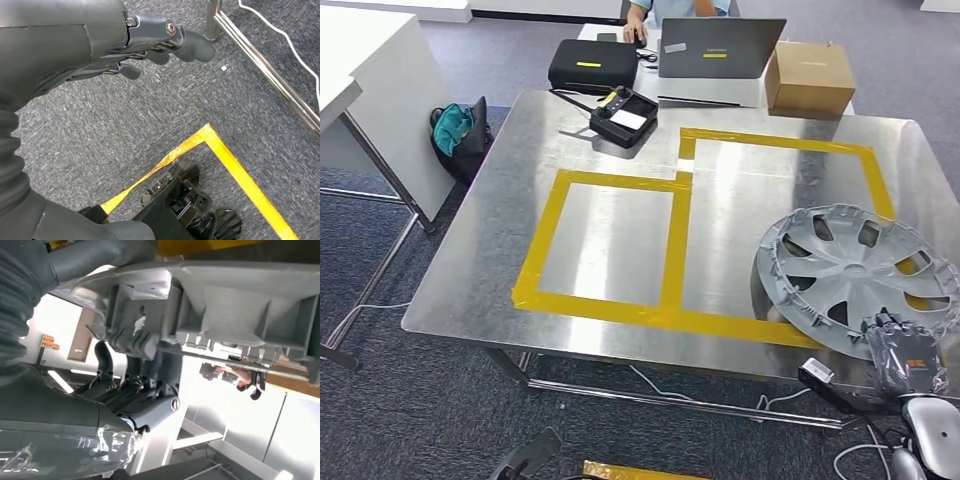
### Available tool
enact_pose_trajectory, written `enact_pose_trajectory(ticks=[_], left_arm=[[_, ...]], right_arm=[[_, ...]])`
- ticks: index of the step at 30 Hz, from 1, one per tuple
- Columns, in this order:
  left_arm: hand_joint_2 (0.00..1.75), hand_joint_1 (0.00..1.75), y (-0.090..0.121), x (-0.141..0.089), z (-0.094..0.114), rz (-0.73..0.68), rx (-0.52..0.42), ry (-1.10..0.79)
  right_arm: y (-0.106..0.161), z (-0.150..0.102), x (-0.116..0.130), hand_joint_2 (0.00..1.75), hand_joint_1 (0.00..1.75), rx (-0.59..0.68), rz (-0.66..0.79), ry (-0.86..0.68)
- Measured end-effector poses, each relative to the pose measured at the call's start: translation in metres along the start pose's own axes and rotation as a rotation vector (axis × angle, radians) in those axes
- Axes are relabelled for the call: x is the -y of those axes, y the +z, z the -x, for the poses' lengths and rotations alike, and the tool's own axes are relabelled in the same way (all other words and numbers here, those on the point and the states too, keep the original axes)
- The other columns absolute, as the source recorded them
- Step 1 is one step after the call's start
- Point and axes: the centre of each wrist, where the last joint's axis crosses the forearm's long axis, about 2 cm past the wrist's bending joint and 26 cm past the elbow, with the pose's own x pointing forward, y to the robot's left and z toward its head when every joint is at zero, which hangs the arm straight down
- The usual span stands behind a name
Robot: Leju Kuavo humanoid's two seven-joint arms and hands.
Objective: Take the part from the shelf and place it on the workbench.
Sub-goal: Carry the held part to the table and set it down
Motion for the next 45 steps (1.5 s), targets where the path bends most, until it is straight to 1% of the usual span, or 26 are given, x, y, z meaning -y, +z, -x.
enact_pose_trajectory(ticks=[1, 5, 10, 14, 18, 22, 28, 31, 32, 35, 39, 45], left_arm=[[0.0, 0.0, 0.0, 0.0, 0.0, -0.002, -0.001, 0.0], [0.0, 0.0, 0.0, -0.001, 0.0, -0.013, -0.006, -0.002], [0.0, 0.0, 0.0, -0.001, 0.0, -0.032, -0.017, -0.003], [0.0, 0.0, 0.0, -0.001, 0.001, -0.035, -0.017, -0.004], [0.0, 0.0, 0.0, -0.001, 0.001, -0.038, -0.017, -0.005], [0.0, 0.0, 0.0, -0.001, 0.001, -0.039, -0.017, -0.003], [0.0, 0.0, 0.0, -0.001, 0.001, -0.043, -0.019, -0.005], [0.0, 0.0, 0.0, -0.002, 0.001, -0.048, -0.021, -0.004], [0.0, 0.0, 0.0, -0.002, 0.001, -0.049, -0.022, -0.004], [0.0, 0.0, 0.0, -0.002, 0.002, -0.052, -0.024, 0.001], [0.0, 0.0, 0.001, -0.003, 0.004, -0.057, -0.029, 0.015], [0.0, 0.0, 0.002, -0.004, 0.007, -0.059, -0.034, 0.017]], right_arm=[[0.0, -0.001, -0.001, 1.75, 0.0, 0.001, 0.0, 0.0], [0.002, -0.003, -0.002, 1.75, 0.0, -0.006, 0.007, -0.021], [0.004, -0.007, 0.001, 1.75, 0.0, -0.049, 0.053, -0.124], [0.006, -0.008, 0.004, 1.75, 0.0, -0.084, 0.088, -0.165], [0.009, -0.008, 0.009, 1.75, 0.0, -0.108, 0.144, -0.197], [0.01, -0.011, 0.014, 1.75, 0.0, -0.124, 0.197, -0.272], [0.011, -0.015, 0.019, 1.75, 0.0, -0.17, 0.21, -0.345], [0.011, -0.016, 0.017, 0.44, 0.0, -0.206, 0.146, -0.413], [0.011, -0.016, 0.017, 0.44, 0.0, -0.212, 0.129, -0.428], [0.01, -0.016, 0.015, 1.75, 0.0, -0.228, 0.054, -0.478], [0.006, -0.017, 0.012, 1.75, 0.0, -0.234, -0.129, -0.608], [-0.001, -0.018, 0.012, 1.75, 0.0, -0.234, -0.158, -0.644]])
